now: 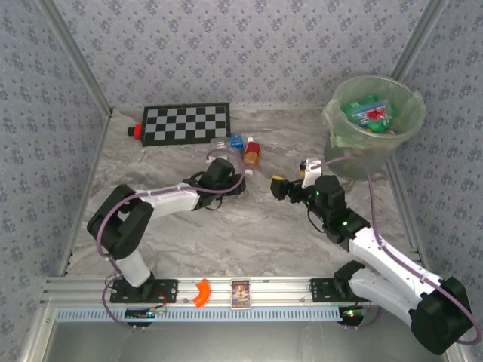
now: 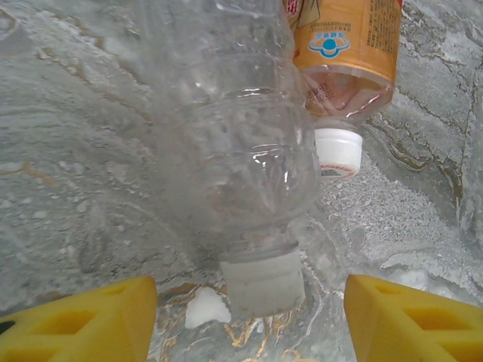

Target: Put the plastic bottles in the bin

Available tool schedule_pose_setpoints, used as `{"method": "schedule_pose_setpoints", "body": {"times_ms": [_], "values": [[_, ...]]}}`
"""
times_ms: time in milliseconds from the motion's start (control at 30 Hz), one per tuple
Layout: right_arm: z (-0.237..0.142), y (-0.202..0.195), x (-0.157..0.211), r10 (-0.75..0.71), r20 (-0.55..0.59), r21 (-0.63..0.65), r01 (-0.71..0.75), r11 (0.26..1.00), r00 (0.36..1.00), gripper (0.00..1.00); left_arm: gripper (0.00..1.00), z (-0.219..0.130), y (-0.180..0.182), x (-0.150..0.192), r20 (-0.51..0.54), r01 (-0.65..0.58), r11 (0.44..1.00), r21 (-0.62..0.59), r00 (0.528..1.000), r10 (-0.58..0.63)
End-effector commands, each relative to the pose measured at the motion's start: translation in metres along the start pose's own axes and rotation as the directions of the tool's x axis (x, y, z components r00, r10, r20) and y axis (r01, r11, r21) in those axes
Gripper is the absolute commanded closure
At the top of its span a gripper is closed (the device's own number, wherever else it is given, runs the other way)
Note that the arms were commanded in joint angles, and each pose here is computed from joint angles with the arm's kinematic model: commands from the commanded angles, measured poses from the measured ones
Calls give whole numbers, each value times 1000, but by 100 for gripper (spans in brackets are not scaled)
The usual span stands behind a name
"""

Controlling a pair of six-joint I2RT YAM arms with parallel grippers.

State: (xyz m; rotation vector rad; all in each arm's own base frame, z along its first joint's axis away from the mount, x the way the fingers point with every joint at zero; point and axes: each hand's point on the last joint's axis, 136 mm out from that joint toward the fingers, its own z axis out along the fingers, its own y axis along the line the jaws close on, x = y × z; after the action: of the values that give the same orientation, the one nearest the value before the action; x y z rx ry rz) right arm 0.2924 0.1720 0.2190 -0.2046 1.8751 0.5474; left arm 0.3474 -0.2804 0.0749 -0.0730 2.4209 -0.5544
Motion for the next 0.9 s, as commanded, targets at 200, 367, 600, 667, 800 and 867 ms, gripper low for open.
{"method": "schedule_pose_setpoints", "body": {"times_ms": [200, 367, 600, 667, 800, 867], "values": [[0, -6, -4, 45, 25, 4, -46, 999, 999, 0, 38, 22, -10, 6, -22, 12, 1000, 24, 1000, -11], [2, -5, -1, 60, 13, -5, -60, 998, 998, 0, 41, 29, -8, 12, -43, 10, 1000, 25, 999, -9], [0, -6, -3, 53, 14, 2, -53, 999, 998, 0, 50, 33, -8, 12, -46, 3, 1000, 22, 999, -2], [-4, -7, -6, 49, 26, 11, -49, 999, 998, 0, 52, 33, -9, 10, -44, -1, 1000, 20, 999, 2], [-6, -7, -8, 55, 41, 2, -55, 999, 998, 0, 57, 32, -7, 8, -36, 6, 1000, 15, 999, -6], [-5, -7, -6, 56, 36, 1, -56, 998, 998, 0, 67, 29, -6, 8, -30, 15, 1000, 15, 999, -14]]}}
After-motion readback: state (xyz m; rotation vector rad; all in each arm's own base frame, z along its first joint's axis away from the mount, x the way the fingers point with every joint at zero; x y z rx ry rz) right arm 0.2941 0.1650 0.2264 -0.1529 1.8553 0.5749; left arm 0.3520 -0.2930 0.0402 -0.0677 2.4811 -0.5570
